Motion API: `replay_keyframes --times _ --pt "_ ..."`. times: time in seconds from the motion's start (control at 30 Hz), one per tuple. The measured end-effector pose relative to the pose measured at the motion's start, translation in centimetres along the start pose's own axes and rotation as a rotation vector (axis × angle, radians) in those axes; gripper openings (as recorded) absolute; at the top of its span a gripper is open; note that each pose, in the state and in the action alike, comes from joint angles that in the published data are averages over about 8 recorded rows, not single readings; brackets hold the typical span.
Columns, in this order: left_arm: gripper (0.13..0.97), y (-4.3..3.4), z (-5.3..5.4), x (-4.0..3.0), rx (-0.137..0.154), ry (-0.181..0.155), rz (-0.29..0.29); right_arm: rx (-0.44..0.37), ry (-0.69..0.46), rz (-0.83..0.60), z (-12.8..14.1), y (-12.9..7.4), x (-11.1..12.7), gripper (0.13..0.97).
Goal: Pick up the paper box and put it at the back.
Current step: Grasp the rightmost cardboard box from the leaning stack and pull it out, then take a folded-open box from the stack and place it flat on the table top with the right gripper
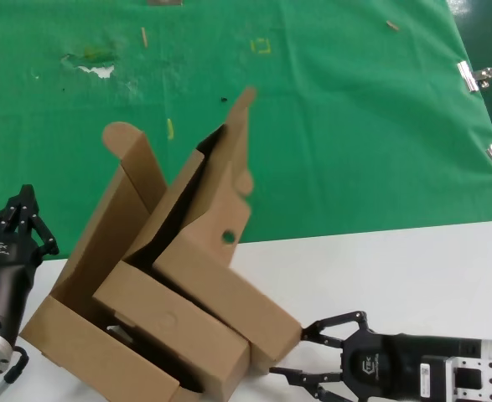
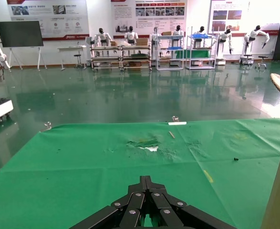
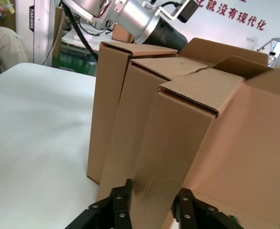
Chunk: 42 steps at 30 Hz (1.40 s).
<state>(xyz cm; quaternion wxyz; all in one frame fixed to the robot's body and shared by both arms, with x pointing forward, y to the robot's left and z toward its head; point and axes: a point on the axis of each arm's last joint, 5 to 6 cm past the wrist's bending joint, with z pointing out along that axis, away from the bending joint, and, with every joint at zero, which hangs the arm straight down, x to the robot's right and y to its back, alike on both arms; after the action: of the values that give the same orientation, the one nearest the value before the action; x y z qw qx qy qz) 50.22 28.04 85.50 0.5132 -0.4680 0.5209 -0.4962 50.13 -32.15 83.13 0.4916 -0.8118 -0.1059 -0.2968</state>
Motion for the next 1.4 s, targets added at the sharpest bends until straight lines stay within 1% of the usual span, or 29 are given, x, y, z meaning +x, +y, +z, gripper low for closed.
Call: replay_keyframes --times 0.2,0.33,0.37,0.5,0.6,0.63,0.8,0.93,1.03,1.17,1.27,1.4 --pt "0.140 0.00 0.0 0.00 0.000 0.000 0.000 -0.012 -0.003 0.011 -0.3 -0.3 -0.4 0.253" --pt "0.140 0.00 0.0 0.00 0.000 0.000 0.000 -0.021 0.001 0.022 -0.4 -0.6 -0.8 0.253" --pt "0.140 0.00 0.0 0.00 0.000 0.000 0.000 -0.025 0.008 0.026 -0.4 -0.7 -0.8 0.242" --pt "0.140 0.00 0.0 0.00 0.000 0.000 0.000 -0.053 0.063 0.040 -1.0 -1.7 -0.3 0.196" --pt "0.140 0.00 0.0 0.00 0.000 0.000 0.000 -0.091 0.137 0.054 -1.9 -2.8 0.9 0.162" --pt "0.140 0.00 0.0 0.00 0.000 0.000 0.000 -0.108 0.163 0.058 -2.3 -3.3 1.4 0.162" --pt "0.140 0.00 0.0 0.00 0.000 0.000 0.000 -0.210 0.288 0.059 -4.6 -5.9 4.5 0.147" --pt "0.140 0.00 0.0 0.00 0.000 0.000 0.000 -0.302 0.309 0.019 -5.8 -7.9 7.0 0.138" --pt "0.140 0.00 0.0 0.00 0.000 0.000 0.000 -0.379 0.267 -0.013 -6.1 -8.8 8.6 0.138" --pt "0.140 0.00 0.0 0.00 0.000 0.000 0.000 -0.495 0.174 -0.020 -5.5 -9.6 10.3 0.138" --pt "0.140 0.00 0.0 0.00 0.000 0.000 0.000 -0.589 0.110 0.001 -4.5 -10.2 11.3 0.138" --pt "0.140 0.00 0.0 0.00 0.000 0.000 0.000 -0.736 0.045 0.043 -2.6 -10.6 12.4 0.138"
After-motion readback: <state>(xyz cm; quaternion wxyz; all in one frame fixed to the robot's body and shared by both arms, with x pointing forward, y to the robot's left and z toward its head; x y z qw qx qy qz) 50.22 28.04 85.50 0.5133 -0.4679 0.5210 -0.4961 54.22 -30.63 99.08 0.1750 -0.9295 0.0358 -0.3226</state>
